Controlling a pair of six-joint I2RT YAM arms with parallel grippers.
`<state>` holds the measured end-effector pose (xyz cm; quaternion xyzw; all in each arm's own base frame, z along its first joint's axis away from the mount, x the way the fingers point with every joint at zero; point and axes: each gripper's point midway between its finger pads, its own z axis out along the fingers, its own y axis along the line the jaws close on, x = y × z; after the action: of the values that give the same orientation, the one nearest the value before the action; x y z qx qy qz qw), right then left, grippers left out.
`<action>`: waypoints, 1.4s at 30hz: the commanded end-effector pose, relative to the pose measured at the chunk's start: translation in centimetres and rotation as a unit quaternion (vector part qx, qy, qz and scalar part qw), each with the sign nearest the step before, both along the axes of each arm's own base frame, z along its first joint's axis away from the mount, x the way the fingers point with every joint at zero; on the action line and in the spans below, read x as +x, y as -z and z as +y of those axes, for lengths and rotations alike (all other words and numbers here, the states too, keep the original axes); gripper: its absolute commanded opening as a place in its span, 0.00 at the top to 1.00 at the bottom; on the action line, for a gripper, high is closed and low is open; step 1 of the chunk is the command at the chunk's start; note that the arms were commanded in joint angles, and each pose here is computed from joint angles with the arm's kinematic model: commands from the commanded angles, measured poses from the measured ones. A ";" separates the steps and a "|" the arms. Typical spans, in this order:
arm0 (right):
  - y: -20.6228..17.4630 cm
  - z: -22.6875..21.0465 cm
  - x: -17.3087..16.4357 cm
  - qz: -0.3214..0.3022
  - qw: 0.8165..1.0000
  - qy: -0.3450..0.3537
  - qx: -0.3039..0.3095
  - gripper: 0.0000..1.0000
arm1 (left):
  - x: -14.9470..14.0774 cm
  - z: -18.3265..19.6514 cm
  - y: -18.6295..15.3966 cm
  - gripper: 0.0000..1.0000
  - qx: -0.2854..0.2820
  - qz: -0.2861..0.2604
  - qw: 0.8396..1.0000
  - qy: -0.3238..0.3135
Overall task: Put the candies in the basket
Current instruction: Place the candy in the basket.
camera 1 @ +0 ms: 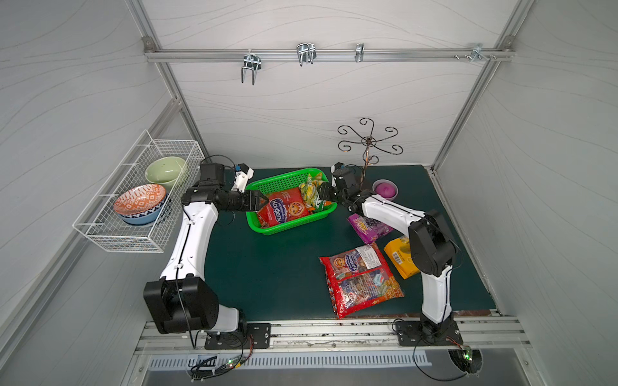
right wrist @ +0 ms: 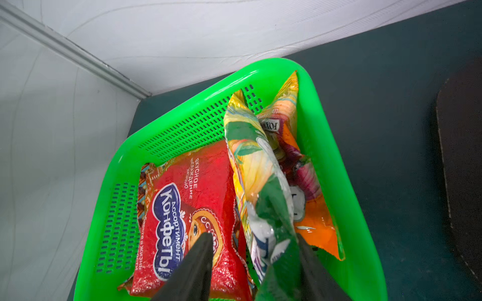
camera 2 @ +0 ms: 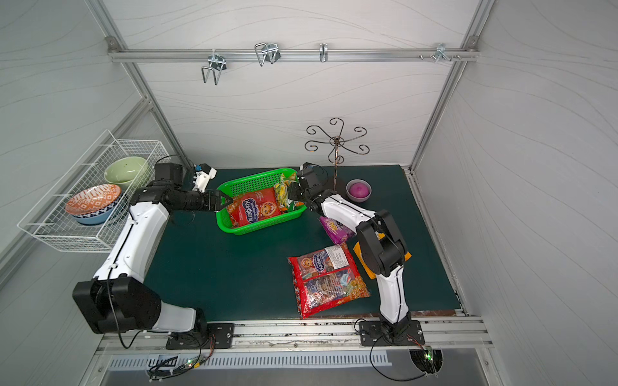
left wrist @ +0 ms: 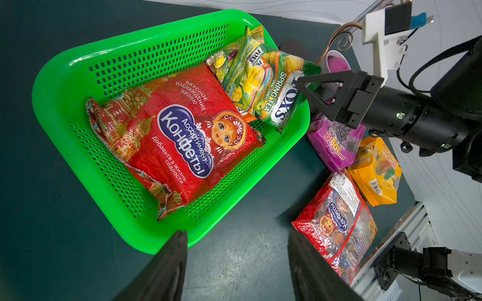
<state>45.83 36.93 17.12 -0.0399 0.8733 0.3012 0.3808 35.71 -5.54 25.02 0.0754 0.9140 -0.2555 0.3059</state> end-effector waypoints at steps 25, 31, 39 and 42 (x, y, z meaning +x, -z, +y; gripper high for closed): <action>1.5 -2.4 -4.8 0.052 0.997 -0.045 -0.038 0.66 | 0.2 -0.2 -0.2 0.35 -0.004 -0.013 1.000 0.006; -0.6 -5.2 -4.8 0.030 0.995 -0.052 -0.076 0.50 | 0.1 -0.1 -0.2 0.35 -0.002 -0.014 1.000 0.006; -0.9 -6.8 -2.5 0.008 0.981 -0.094 -0.170 0.47 | 0.2 -0.1 -0.1 0.35 -0.004 -0.013 1.000 0.004; -0.5 -5.8 -1.7 0.003 0.979 -0.118 -0.168 0.47 | 0.2 -0.1 0.0 0.35 -0.003 -0.012 1.000 0.004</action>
<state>44.54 30.90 20.32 -0.1612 0.8924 0.2110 0.3648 35.38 -5.63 24.04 0.0718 0.9170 -0.2595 0.2944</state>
